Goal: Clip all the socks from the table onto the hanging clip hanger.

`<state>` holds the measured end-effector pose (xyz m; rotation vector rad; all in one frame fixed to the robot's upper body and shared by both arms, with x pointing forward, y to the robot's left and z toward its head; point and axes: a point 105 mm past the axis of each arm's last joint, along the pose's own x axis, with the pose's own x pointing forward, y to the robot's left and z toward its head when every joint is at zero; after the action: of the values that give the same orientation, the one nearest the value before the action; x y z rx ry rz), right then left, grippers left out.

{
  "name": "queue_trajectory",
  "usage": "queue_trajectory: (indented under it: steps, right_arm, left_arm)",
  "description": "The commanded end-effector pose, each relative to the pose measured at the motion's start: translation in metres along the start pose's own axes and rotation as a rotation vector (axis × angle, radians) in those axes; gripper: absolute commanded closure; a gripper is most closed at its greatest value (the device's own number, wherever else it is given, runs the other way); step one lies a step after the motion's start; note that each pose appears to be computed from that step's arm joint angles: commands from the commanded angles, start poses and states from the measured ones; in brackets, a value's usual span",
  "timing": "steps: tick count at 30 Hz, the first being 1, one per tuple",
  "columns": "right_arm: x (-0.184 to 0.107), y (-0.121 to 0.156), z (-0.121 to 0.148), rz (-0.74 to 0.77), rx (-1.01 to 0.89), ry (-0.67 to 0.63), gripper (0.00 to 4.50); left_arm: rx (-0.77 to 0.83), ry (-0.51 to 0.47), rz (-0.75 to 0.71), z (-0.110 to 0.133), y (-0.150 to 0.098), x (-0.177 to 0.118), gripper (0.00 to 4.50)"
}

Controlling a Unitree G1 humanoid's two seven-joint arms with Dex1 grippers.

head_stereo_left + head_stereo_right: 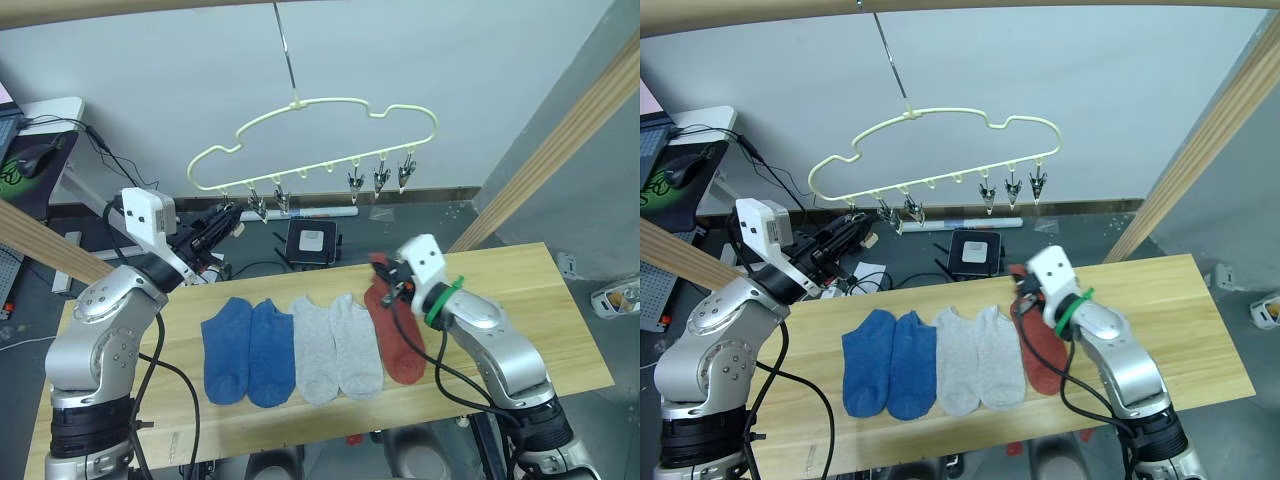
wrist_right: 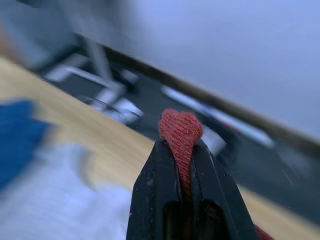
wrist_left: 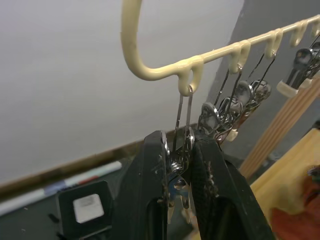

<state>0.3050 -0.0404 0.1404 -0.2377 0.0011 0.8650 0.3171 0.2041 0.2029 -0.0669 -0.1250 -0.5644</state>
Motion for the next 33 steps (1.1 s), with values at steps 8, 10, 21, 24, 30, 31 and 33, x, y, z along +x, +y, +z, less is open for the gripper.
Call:
queue_trajectory:
  steps: [8,10,21,24,30,31,33]
  right_arm:
    - [0.045,0.050,0.051,0.239,-0.047,-0.167,4.50]
    - [0.056,0.055,0.055,0.245,-0.035,-0.174,4.50]
    - [0.095,0.075,0.066,0.259,0.047,-0.234,4.50]
    - [0.101,0.077,0.074,0.273,0.082,-0.272,4.50]
    - [0.110,0.080,0.083,0.307,0.158,-0.304,4.50]
    - [0.111,0.080,0.084,0.313,0.170,-0.304,4.50]
    - [0.113,0.081,0.084,0.323,0.193,-0.299,4.50]
  left_arm:
    - [-0.103,-0.051,-0.052,0.031,-0.001,-0.005,4.19]
    - [-0.122,-0.052,-0.055,0.033,-0.001,-0.006,4.19]
    - [-0.156,-0.054,-0.072,0.036,-0.006,-0.005,4.19]
    - [-0.157,-0.056,-0.078,0.034,-0.010,-0.005,4.19]
    - [-0.155,-0.065,-0.076,0.033,-0.013,-0.007,4.19]
    - [-0.155,-0.066,-0.076,0.033,-0.014,-0.007,4.19]
    - [-0.154,-0.071,-0.074,0.033,-0.014,-0.007,4.19]
